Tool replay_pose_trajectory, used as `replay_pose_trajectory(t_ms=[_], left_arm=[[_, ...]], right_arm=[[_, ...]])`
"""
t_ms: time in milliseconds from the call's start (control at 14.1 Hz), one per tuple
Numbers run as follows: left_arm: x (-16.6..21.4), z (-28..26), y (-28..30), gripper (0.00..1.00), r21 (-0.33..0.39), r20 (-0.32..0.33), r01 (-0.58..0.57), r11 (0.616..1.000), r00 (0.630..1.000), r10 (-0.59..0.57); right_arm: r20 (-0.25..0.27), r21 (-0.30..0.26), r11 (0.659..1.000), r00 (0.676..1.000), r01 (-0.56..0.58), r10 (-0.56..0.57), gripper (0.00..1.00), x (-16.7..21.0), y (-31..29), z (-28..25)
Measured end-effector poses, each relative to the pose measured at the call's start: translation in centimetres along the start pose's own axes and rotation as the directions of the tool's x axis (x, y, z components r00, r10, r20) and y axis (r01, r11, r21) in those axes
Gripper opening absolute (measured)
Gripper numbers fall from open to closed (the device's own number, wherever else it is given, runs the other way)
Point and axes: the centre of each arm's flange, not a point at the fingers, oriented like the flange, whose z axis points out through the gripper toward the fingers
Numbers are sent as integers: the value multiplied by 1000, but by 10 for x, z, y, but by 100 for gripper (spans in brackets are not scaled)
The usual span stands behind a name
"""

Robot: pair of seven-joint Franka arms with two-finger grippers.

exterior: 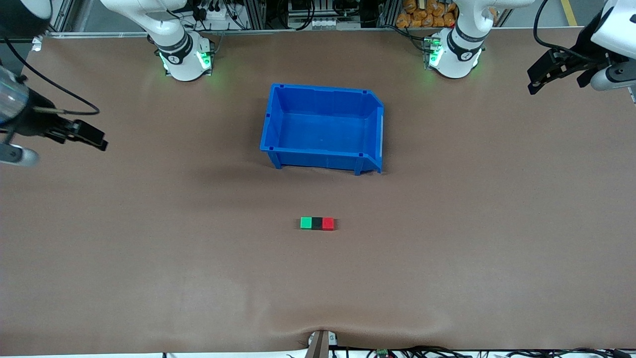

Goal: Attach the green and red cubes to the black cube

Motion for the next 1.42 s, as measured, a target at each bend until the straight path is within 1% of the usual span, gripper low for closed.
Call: replay_pose_trajectory(t_ms=[71,142,283,425,708,991,1203,1415], left_arm=[[-2,-1,-1,100,0,-2,0,1000,1000,0],[-4,-2,-1,100,-3,-3,-1,1000,1000,1],[-6,-2,-1,100,-7,-2,-13,1000,1000,13],[-5,1,-3,100,-6,7,-14,1000,1000,14],[-1,21,-7,100,-13,51,-12,1000,999,12],[10,36,-30,100,-23,58,-15,1000,998,17],[15,47,-44,100,-69,77,11,998,997,-6],[18,50,-48,100,-74,80,5,997,997,1]], right_arm=[[-27,2,1000,1000,-1,1,100,-1,2,-14],[-23,1,1000,1000,9,-9,100,-3,2,-19],[24,-9,998,998,64,-64,100,-7,3,-12],[48,-11,992,991,122,-121,100,-11,5,-3],[28,-6,974,974,224,-224,100,-19,14,-4],[25,-5,970,969,244,-244,100,-28,19,-8],[12,-7,969,969,245,-245,100,-27,19,-10],[8,-7,973,973,229,-229,100,-25,28,-11]])
